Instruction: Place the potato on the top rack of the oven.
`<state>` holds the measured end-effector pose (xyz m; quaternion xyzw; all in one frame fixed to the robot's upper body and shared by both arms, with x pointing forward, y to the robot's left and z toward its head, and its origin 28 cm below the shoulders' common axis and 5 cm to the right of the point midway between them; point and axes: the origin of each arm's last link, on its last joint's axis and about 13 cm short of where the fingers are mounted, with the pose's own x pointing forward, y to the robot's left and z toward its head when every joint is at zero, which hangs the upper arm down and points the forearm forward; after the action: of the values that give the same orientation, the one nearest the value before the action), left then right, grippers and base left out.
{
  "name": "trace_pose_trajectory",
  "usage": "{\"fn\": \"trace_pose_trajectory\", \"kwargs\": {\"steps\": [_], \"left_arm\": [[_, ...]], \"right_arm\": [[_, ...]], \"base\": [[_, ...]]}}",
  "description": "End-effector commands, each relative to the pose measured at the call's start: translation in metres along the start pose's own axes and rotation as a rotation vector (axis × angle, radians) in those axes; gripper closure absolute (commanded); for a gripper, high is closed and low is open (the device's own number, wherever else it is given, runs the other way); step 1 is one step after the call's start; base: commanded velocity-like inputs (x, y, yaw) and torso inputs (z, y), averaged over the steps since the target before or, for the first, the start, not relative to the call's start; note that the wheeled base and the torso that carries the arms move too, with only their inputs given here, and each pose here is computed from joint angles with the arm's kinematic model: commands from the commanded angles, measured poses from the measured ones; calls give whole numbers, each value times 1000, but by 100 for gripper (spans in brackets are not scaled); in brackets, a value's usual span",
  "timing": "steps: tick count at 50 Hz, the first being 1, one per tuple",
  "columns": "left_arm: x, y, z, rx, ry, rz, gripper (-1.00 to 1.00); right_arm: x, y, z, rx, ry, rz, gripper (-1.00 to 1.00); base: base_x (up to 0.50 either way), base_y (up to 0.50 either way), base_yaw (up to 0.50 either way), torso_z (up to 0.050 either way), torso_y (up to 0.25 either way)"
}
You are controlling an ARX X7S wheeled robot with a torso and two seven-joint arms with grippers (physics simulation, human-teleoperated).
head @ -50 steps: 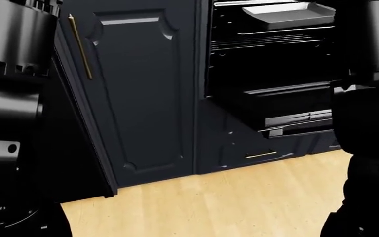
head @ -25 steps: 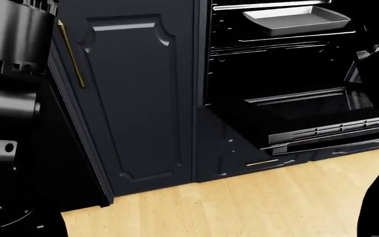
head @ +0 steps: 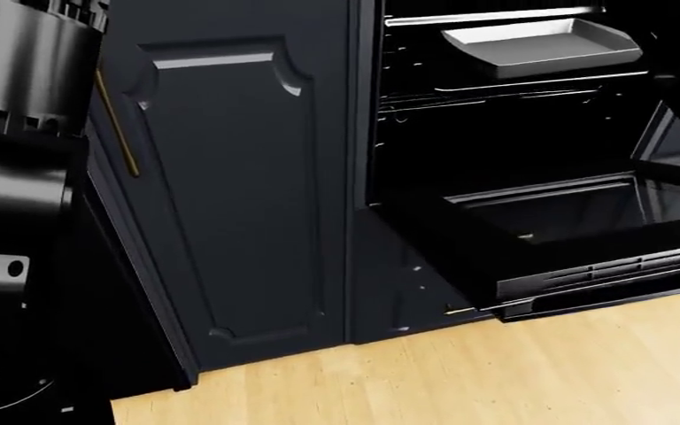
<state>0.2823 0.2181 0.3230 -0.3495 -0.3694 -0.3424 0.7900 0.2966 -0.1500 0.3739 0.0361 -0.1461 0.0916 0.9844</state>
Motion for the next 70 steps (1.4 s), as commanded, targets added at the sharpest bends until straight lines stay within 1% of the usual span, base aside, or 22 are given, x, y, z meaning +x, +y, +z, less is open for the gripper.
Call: {"fn": "trace_pose_trajectory", "kwargs": {"steps": [1, 8, 15, 23, 36, 54, 63, 67, 70], "left_arm": [[0, 0, 1, 10, 0, 4, -100], [0, -1, 3, 14, -4, 4, -100], [1, -1, 4, 14, -7, -2, -100], [1, -1, 4, 14, -8, -3, -100], [1, -1, 4, 19, -11, 1, -100], [-1, 0, 5, 25, -16, 4, -100], [-1, -3, 10, 46, -21, 7, -100], [0, -3, 10, 51, -21, 7, -100], [0, -3, 10, 48, -20, 4, -100]], "right_arm": [[14, -13, -2, -9, 53, -30, 100], [16, -15, -1, -11, 49, -42, 100], [17, -14, -2, -12, 52, -42, 100], [16, -16, -1, -17, 57, -42, 100], [19, -14, -13, -13, 70, -40, 100], [23, -10, -22, -5, 94, -10, 100], [33, -9, -41, 26, 182, 1, 100], [35, -10, -48, 27, 224, -5, 100], [39, -13, -54, 17, 279, -27, 100]], "base": [[-106, -489, 0, 0, 0], [-106, -489, 0, 0, 1], [-318, -409, 0, 0, 1], [-482, -166, 0, 0, 1], [-438, -108, 0, 0, 1], [-257, -450, 0, 0, 1], [0, 0, 0, 1, 1], [0, 0, 0, 0, 0], [0, 0, 0, 0, 0]]}}
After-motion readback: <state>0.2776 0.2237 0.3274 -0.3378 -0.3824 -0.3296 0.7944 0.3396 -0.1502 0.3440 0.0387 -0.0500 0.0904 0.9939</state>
